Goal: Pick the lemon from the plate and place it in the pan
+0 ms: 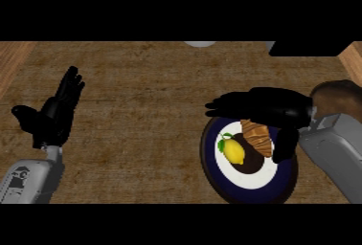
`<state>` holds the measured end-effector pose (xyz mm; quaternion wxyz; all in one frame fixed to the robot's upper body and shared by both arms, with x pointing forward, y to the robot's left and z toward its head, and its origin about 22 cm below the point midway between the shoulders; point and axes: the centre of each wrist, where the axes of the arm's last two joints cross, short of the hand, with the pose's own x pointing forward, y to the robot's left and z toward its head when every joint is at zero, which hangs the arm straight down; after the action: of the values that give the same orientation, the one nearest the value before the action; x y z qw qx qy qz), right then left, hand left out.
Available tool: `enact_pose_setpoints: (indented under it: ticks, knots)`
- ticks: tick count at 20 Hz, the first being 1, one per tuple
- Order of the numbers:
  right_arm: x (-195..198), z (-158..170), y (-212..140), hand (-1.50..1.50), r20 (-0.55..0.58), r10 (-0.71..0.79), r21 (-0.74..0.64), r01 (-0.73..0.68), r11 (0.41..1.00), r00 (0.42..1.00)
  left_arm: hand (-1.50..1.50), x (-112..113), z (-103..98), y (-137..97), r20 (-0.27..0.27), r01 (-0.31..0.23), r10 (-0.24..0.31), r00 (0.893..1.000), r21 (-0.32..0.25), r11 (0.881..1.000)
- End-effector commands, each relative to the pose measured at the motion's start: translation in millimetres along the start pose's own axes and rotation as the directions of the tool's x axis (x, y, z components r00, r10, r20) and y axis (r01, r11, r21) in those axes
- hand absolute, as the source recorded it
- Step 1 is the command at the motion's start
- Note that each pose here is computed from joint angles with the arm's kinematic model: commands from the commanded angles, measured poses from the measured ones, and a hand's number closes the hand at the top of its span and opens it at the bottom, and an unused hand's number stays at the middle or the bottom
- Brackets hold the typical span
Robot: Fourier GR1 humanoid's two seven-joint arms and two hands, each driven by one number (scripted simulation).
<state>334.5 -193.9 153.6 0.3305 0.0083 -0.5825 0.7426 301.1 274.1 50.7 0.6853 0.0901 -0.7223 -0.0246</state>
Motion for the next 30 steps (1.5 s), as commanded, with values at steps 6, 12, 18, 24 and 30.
enact_pose_setpoints:
  ticks: [6, 12, 18, 24, 30]
  knots:
    - [-18.5, -25.5, 15.5, -1.5, 0.019, 0.004, 0.134, -0.006, 0.991, 1.0, 0.0, -0.3, -2.9, -8.4, 0.003, 0.004, -0.004, 1.0, -0.007, 1.0]
    - [-20.9, -34.5, 48.8, -1.5, 0.022, 0.061, 0.148, -0.064, 0.987, 0.998, 0.0, 1.4, 11.0, 7.8, -0.004, -0.006, 0.006, 1.0, -0.009, 1.0]
    - [-2.7, -42.9, 46.2, -1.5, -0.038, 0.21, 0.189, -0.199, 0.962, 0.977, 0.0, -4.7, 1.8, 17.2, -0.017, -0.008, 0.008, 1.0, 0.001, 1.0]
    - [-3.9, -66.1, 50.4, -1.5, -0.084, 0.259, 0.231, -0.234, 0.944, 0.962, 0.0, 13.8, -3.0, 13.5, -0.009, -0.005, 0.005, 1.0, -0.01, 1.0]
    - [-8.6, -64.7, 72.2, -1.5, -0.081, 0.253, 0.268, -0.223, 0.937, 0.964, 0.0, -12.5, -4.0, 12.6, 0.0, -0.015, 0.015, 1.0, 0.007, 1.0]
